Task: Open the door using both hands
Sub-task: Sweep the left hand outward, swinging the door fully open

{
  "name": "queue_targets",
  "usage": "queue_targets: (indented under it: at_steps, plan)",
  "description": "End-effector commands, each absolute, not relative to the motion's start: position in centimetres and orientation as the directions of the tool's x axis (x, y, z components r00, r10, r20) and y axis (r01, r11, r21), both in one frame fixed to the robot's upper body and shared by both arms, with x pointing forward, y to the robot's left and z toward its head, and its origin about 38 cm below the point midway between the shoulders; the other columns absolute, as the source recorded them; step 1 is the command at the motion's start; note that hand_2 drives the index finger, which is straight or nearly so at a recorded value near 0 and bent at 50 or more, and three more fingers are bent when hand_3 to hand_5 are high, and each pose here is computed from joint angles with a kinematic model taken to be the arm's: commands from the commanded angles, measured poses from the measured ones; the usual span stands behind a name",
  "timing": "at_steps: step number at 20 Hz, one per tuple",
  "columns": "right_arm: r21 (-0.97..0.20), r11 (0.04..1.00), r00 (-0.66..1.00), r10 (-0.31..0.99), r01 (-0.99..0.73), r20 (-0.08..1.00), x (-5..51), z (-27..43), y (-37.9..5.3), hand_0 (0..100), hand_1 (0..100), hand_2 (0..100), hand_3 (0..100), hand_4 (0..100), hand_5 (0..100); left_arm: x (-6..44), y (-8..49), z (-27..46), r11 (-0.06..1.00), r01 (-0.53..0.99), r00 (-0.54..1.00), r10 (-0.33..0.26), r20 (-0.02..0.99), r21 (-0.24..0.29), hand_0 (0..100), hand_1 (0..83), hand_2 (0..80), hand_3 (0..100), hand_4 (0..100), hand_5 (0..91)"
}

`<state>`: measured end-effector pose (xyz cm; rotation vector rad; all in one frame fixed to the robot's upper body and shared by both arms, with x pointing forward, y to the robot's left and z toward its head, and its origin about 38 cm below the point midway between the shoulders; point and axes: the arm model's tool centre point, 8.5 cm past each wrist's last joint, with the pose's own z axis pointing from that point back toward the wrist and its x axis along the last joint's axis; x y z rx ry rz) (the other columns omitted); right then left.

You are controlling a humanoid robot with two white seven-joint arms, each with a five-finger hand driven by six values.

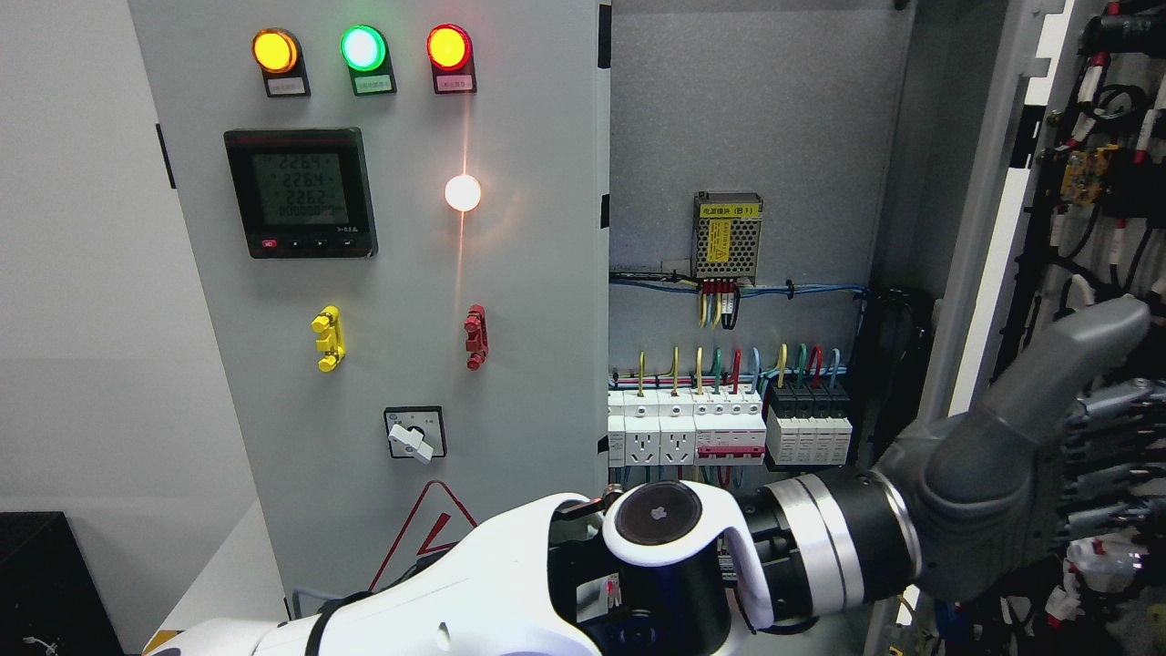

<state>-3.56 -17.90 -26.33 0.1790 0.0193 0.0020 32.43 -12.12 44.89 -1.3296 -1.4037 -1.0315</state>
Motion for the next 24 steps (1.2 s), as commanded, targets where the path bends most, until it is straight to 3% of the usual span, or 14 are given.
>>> queue_targets:
  at_steps: [1, 18, 24]
  plan:
    - [0.178, 0.984, 1.0, 0.004, 0.0, -0.019, -3.6, -26.3, -17.9, 19, 0, 0, 0, 0, 0, 31.3, -16.7, 44.9, 0.032, 0.998, 0.048, 0.225, 0.973, -0.057, 0, 0.0, 0.0, 0, 0, 0.0]
    - [0.178, 0.984, 1.0, 0.004, 0.0, -0.019, -3.6, -26.3, -17.9, 19, 0, 0, 0, 0, 0, 31.3, -18.9, 46.9, 0.046, 0.999, 0.018, 0.217, 0.976, -0.028, 0, 0.0, 0.0, 0, 0, 0.0]
    - [0.178, 0.984, 1.0, 0.004, 0.0, -0.019, -3.6, -26.3, -17.9, 19, 0, 0, 0, 0, 0, 31.3, -19.3, 45.7, 0.05, 0.999, 0.009, 0.178, 0.984, -0.018, 0, 0.0, 0.0, 0, 0, 0.0]
